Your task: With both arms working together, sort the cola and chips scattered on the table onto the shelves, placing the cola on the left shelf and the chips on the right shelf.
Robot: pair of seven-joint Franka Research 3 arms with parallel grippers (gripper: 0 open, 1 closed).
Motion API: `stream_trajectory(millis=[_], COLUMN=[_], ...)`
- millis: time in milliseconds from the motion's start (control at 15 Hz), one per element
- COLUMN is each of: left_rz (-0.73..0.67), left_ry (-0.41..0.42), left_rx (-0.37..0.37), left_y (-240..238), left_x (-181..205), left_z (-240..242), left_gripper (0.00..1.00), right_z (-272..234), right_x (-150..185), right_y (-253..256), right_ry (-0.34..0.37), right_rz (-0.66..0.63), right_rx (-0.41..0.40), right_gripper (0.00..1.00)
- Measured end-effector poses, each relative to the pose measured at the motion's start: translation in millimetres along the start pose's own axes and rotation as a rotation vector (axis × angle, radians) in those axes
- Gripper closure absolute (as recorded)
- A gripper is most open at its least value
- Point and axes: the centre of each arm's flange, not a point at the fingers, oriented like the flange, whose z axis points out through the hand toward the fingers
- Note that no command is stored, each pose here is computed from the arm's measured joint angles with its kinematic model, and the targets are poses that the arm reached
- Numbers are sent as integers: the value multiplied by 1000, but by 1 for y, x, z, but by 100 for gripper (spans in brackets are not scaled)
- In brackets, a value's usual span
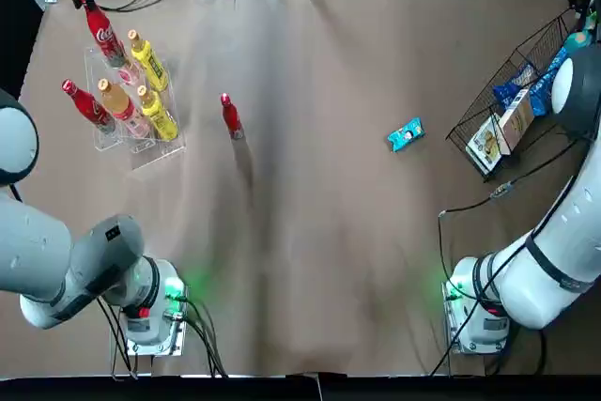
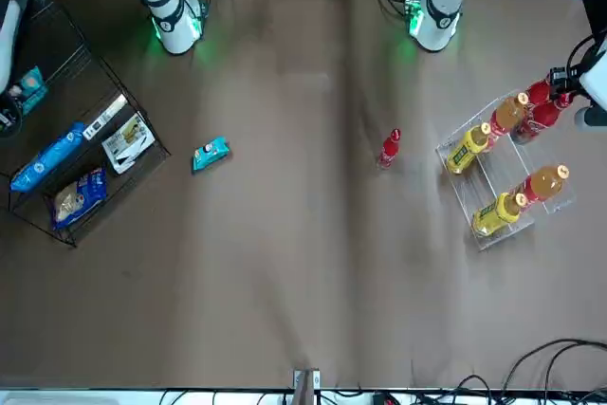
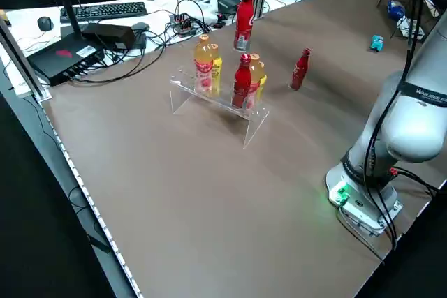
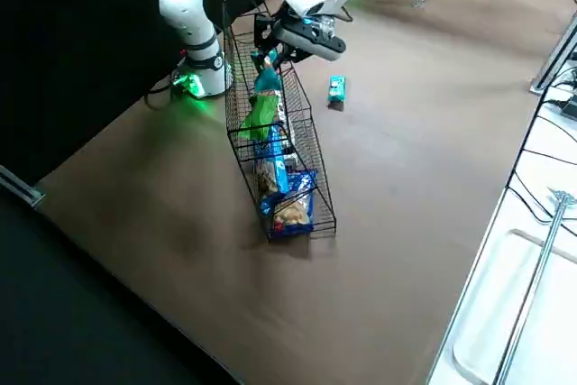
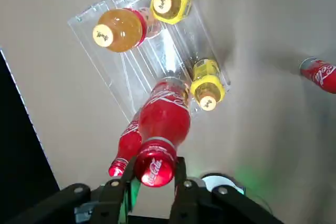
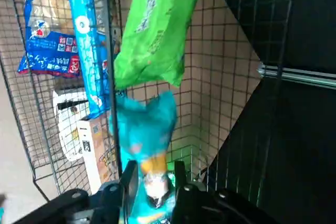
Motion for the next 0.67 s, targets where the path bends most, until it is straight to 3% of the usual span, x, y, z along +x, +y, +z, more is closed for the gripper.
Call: stream_trajectory(millis=[400, 667], left_rz=[-3, 1], left_ry=[-15, -16], left_rx=[-4, -8], left_y=[-3, -11], left_x=[6, 5], left_z=[18, 20], left_gripper=[70, 70], right_z=[-24, -59], right_x=[-18, -56], right_y=[12, 10], right_ry=[-19, -29], right_rz=[-46, -110], right_rx=[-8, 33], right_gripper=[65, 65])
